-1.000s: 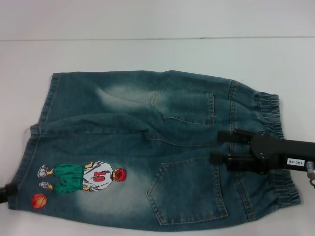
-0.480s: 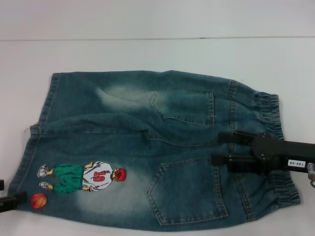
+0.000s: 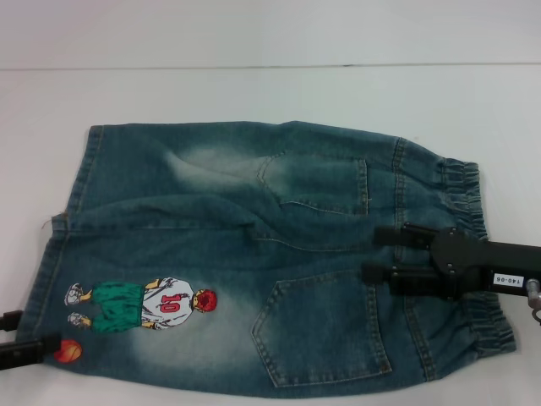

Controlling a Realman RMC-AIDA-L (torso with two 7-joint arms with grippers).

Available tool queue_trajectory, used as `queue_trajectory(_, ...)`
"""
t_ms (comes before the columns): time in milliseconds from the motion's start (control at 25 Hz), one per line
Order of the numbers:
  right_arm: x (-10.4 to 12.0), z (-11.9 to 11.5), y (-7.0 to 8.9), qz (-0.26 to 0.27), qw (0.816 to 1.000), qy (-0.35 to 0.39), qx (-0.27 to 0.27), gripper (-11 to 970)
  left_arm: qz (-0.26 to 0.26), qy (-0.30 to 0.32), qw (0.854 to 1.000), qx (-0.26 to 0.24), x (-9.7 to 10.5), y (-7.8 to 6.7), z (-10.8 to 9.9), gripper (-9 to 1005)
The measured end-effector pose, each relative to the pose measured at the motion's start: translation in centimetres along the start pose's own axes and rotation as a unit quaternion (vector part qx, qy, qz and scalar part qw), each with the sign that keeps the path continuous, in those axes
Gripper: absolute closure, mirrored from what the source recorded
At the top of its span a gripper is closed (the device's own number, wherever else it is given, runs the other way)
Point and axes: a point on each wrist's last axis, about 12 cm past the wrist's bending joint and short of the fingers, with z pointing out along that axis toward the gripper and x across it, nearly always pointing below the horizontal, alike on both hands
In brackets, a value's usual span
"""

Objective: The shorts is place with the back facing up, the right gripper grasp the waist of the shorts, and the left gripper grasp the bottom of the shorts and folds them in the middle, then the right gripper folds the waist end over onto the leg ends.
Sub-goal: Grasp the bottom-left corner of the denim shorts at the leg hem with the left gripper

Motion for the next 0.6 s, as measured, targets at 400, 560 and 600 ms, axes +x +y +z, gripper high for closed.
queue_trajectory(400, 0.1, -0.9, 0.3, -0.010, 1.000, -0.008, -0.005, 21, 0.008, -0.001, 1.000, 0.010, -0.7, -0.1, 0.0, 76)
queue_trajectory(560, 0.1, -1.7, 0.5, -0.010, 1.000, -0.024, -0.006, 22, 0.009, -0.001, 1.000, 0.011, -0.8, -0.1, -0.1, 77)
queue_trajectory(600, 0.1, -1.8, 0.5, -0.009, 1.000, -0.026, -0.006, 23, 0.009, -0.002, 1.000, 0.011, -0.8, -0.1, -0.2, 77)
